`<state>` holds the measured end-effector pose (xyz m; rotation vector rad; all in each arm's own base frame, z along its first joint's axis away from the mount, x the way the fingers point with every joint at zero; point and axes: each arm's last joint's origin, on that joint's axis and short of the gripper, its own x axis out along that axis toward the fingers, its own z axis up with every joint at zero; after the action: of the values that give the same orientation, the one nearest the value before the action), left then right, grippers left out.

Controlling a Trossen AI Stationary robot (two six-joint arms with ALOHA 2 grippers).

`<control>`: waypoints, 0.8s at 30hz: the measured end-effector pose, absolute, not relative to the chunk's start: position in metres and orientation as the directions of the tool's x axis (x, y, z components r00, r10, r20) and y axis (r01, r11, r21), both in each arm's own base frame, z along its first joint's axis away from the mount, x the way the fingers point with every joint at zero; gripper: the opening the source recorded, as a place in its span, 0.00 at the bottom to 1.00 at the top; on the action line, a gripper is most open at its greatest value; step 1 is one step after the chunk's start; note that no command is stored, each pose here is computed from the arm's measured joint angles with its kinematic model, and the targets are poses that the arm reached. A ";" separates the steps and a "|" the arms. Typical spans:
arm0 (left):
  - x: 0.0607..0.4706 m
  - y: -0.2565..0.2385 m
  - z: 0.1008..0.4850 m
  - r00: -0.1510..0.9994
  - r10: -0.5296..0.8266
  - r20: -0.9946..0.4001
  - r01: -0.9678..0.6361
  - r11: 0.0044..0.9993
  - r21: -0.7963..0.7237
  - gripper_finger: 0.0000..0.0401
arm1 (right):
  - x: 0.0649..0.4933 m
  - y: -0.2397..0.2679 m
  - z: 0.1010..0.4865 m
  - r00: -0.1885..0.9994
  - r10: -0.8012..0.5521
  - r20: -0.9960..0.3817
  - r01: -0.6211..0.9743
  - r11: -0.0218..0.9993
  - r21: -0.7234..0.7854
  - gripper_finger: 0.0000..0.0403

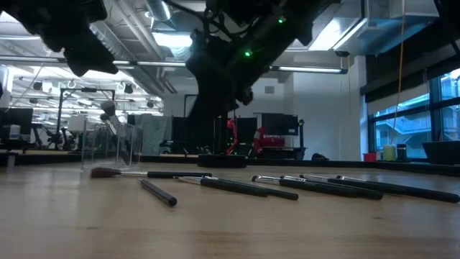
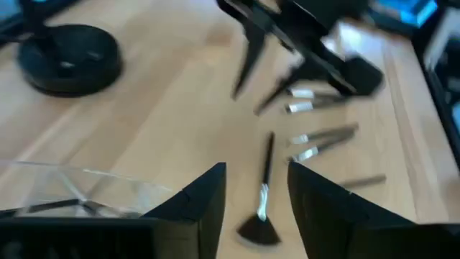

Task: Sort items
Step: Put the highlighter brush into the transparent organizer

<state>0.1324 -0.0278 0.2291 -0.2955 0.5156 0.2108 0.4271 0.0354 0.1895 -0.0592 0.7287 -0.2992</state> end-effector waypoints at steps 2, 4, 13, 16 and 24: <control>0.137 -0.036 0.223 0.831 0.097 -0.547 -0.239 0.951 -0.195 0.34 | 0.425 0.036 0.188 0.691 -0.298 -0.659 0.264 0.952 -0.154 0.34; 0.143 -0.043 0.215 0.800 0.098 -0.592 -0.237 0.958 -0.161 0.32 | 0.426 0.036 0.188 0.695 -0.299 -0.654 0.276 0.951 -0.141 0.34; 0.154 -0.034 0.187 0.617 0.417 -0.668 -0.497 0.864 0.080 0.28 | 0.429 0.037 0.192 0.728 -0.288 -0.623 0.269 0.955 -0.127 0.34; 0.153 -0.029 0.191 0.615 0.479 -0.626 -0.536 0.837 0.114 0.28 | 0.429 0.037 0.192 0.730 -0.288 -0.619 0.261 0.956 -0.136 0.34; 0.138 -0.010 0.200 0.529 0.658 -0.535 -0.645 0.722 0.251 0.27 | 0.430 0.036 0.192 0.731 -0.289 -0.618 0.252 0.956 -0.149 0.34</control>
<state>0.1378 -0.0102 0.2000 0.0227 0.6489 0.7781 0.4297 0.0357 0.1922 -0.0565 0.6890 -0.2978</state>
